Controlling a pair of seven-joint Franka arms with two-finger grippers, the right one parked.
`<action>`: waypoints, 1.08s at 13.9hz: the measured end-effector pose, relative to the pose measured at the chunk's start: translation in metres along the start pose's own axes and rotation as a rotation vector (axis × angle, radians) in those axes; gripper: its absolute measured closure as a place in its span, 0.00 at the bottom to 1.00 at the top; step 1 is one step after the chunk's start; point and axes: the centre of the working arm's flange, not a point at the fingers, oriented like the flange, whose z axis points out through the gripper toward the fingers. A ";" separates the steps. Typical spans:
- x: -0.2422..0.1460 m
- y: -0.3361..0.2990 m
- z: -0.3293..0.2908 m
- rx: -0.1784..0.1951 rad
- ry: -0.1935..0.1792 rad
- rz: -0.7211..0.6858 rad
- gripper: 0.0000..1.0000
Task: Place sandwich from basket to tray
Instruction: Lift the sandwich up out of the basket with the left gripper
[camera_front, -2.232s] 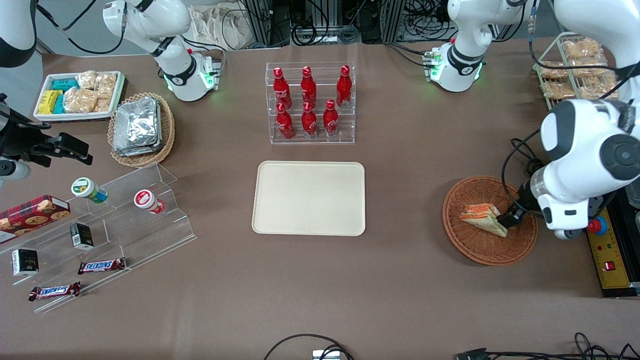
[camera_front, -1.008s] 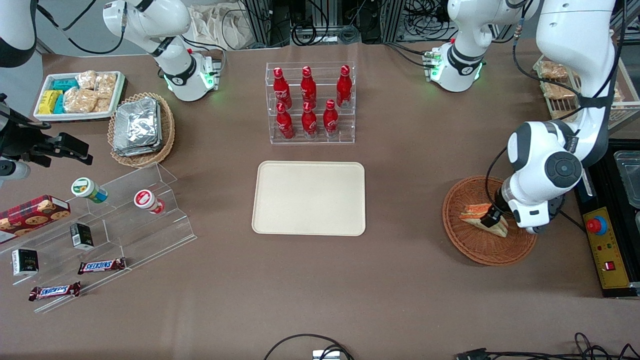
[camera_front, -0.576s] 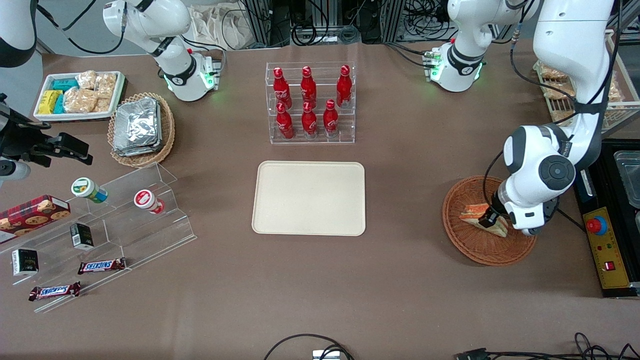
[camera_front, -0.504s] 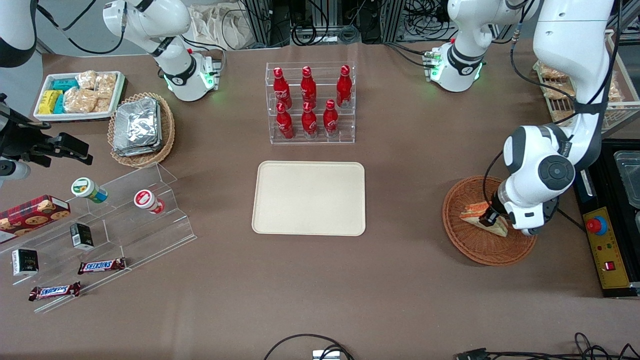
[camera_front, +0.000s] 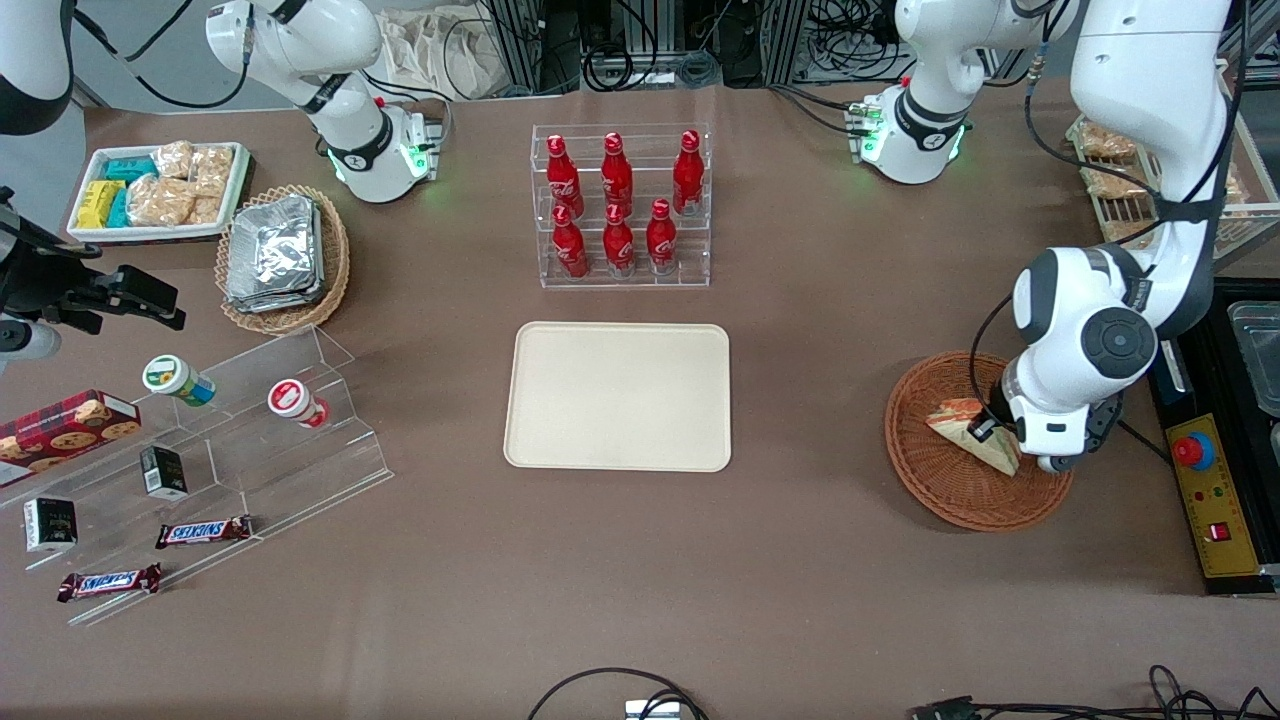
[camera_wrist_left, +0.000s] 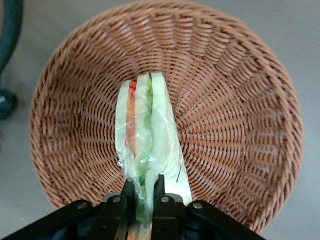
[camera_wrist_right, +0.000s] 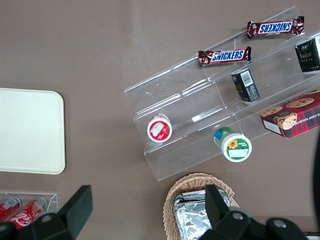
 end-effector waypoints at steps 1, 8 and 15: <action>0.001 -0.002 -0.012 0.004 -0.002 0.061 0.82; 0.015 0.004 -0.159 0.026 -0.016 0.456 0.86; -0.088 0.096 -0.293 -0.033 0.030 0.808 0.86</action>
